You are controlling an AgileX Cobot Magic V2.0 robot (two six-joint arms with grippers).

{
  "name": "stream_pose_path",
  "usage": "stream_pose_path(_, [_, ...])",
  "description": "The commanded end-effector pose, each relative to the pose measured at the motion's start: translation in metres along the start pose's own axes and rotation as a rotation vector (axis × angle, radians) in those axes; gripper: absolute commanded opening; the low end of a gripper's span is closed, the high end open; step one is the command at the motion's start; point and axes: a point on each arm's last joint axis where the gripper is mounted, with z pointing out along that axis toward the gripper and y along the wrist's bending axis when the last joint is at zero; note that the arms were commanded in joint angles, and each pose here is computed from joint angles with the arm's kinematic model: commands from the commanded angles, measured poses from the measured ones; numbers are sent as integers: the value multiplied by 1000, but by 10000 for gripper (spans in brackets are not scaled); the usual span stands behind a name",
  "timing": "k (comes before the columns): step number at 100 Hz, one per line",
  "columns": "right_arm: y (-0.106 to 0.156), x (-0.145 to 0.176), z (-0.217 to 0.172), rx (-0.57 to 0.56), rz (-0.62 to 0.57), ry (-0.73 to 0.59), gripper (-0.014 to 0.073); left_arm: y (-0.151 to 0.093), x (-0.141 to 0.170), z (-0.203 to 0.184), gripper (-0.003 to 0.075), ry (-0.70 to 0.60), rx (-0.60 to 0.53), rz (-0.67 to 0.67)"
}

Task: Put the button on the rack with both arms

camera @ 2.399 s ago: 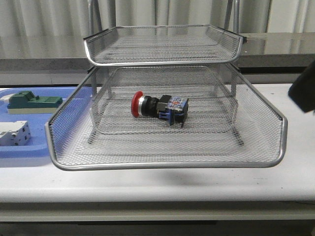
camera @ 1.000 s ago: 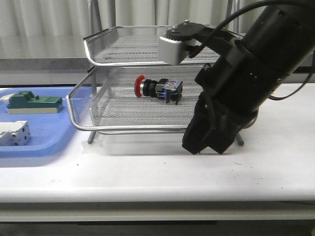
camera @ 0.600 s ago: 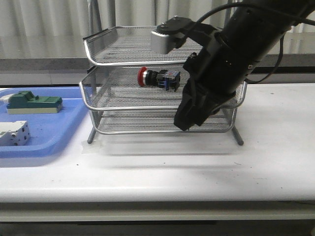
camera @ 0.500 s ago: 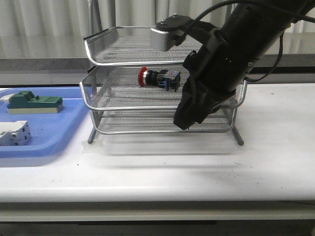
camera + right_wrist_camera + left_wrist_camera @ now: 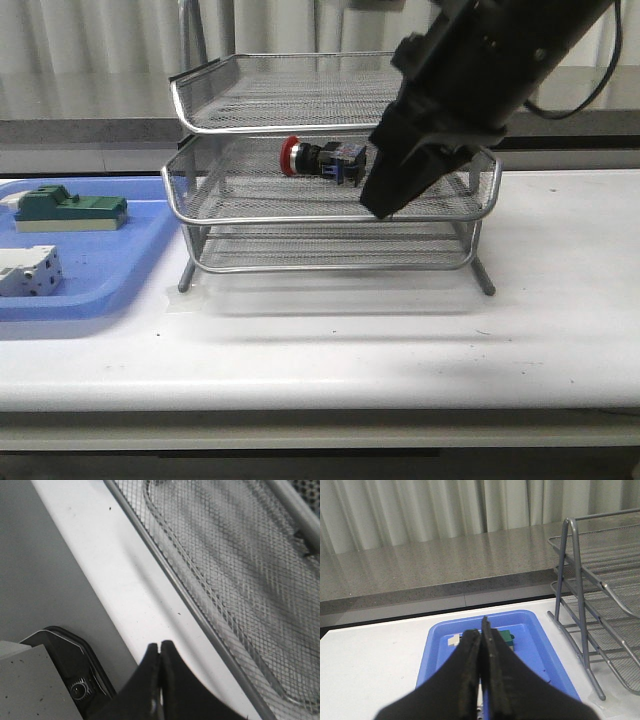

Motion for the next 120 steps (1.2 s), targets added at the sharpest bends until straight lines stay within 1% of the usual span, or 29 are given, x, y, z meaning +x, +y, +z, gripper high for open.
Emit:
stream_pose_path(1, [-1,-10,-38,74,51,-106,-60,4,-16,-1,-20,-96,-34,-19])
stream_pose_path(13, [-8,3,-64,151,149,-124,-60,4,-16,-1,-20,-96,-34,-19])
stream_pose_path(30, [-14,33,-104,275,264,-155,-60,4,-16,-1,-20,-96,-34,-19])
stream_pose_path(58, [3,86,-158,437,374,-254,-60,4,-16,-1,-20,-96,-34,-19])
stream_pose_path(74, [19,113,-175,517,413,-291,-60,4,-16,-1,-20,-96,-34,-19])
stream_pose_path(89, [35,132,-182,558,425,-316,-60,4,-16,-1,-20,-96,-34,-19])
stream_pose_path(102, [47,139,-187,562,412,-332,-60,4,-16,-1,-20,-96,-34,-19])
stream_pose_path(120, [49,140,-187,555,411,-327,-60,4,-16,-1,-20,-96,-34,-19])
